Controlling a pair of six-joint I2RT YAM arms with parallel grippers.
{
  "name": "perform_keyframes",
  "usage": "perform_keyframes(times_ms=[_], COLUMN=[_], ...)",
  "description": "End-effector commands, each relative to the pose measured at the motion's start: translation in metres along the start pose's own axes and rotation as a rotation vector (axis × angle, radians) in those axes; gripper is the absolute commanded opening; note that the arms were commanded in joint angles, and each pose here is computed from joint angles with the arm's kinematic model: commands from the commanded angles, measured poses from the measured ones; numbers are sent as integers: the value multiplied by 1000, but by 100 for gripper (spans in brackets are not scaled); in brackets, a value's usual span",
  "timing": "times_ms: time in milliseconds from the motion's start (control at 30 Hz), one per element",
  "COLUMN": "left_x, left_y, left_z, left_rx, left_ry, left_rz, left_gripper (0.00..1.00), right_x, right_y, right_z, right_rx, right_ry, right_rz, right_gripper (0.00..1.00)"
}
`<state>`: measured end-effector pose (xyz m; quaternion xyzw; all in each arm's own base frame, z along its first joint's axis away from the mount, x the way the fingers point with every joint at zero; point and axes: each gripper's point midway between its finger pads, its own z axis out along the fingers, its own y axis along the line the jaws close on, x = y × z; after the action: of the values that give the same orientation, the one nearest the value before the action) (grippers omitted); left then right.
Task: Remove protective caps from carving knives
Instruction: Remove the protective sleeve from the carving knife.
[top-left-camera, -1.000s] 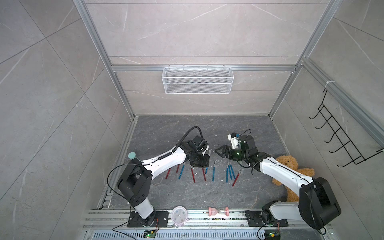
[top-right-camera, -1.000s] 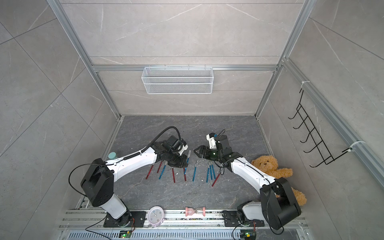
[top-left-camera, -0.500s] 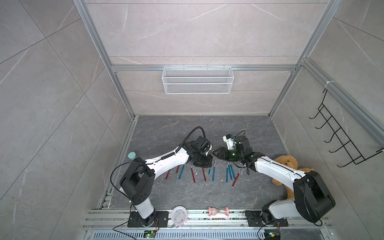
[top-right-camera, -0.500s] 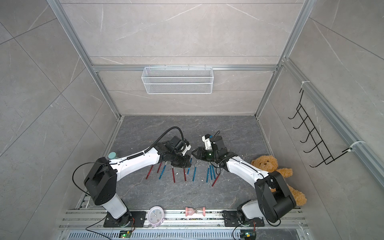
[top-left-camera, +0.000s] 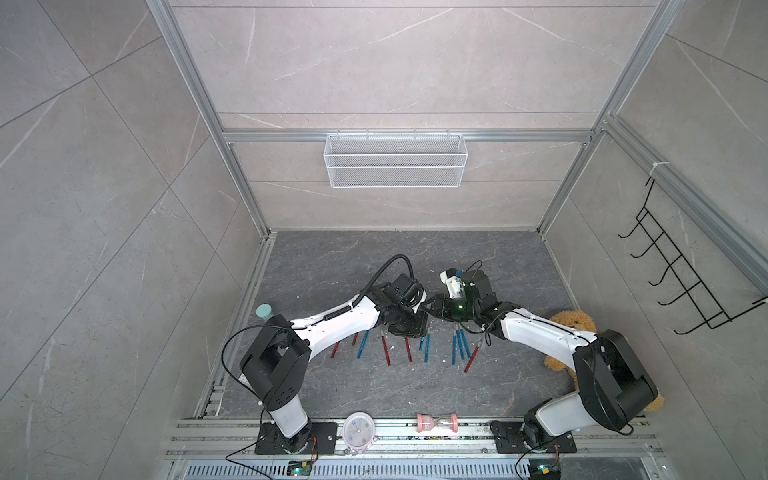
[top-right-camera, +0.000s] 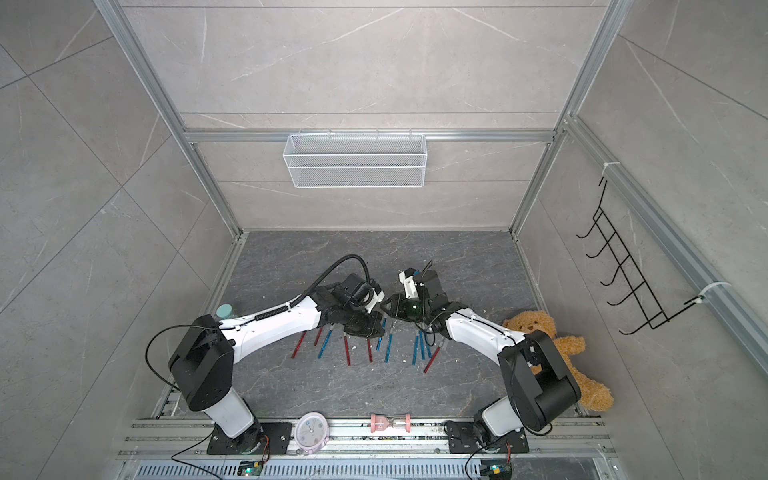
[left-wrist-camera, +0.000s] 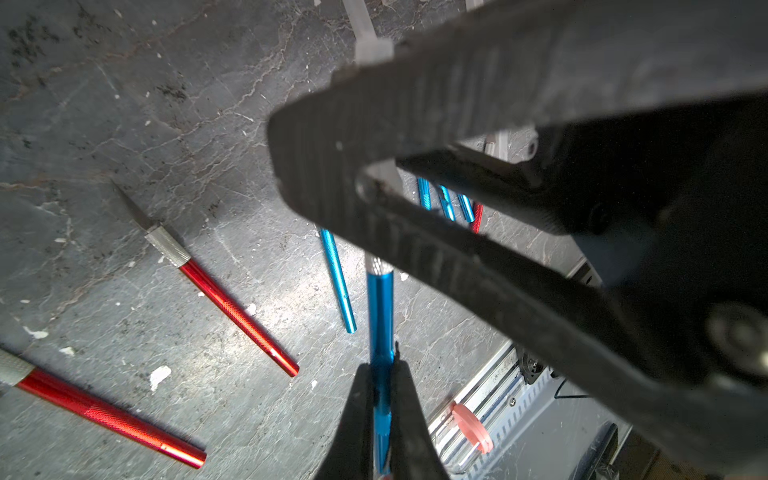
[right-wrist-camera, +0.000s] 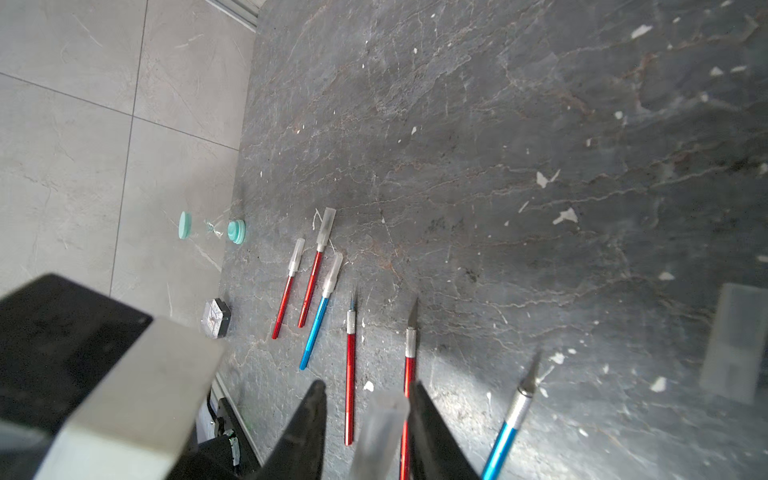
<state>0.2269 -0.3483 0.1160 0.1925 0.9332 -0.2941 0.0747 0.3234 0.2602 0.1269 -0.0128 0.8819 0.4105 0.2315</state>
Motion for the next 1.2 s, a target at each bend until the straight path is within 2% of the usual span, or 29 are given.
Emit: perform_keyframes(times_ms=[0,233,467,1167], left_x=[-12,-11,-10,6], left_y=[-16,-14,-14,-7], left_z=[-7,-7,-7,-5], left_rx=[43,39,39,2], left_ry=[-35,-35,-34,-10], left_rz=[12,10,9,3], left_gripper=[5,5,5,5], right_x=[-7,-6,-7,-53], right_y=[5,1,-2,10], right_z=[2,2,-1,-11], right_rx=[-1,15,45,74], right_ry=[-17,-18,-31,-128], right_rz=[4,17,28,12], right_gripper=[31,21,15,11])
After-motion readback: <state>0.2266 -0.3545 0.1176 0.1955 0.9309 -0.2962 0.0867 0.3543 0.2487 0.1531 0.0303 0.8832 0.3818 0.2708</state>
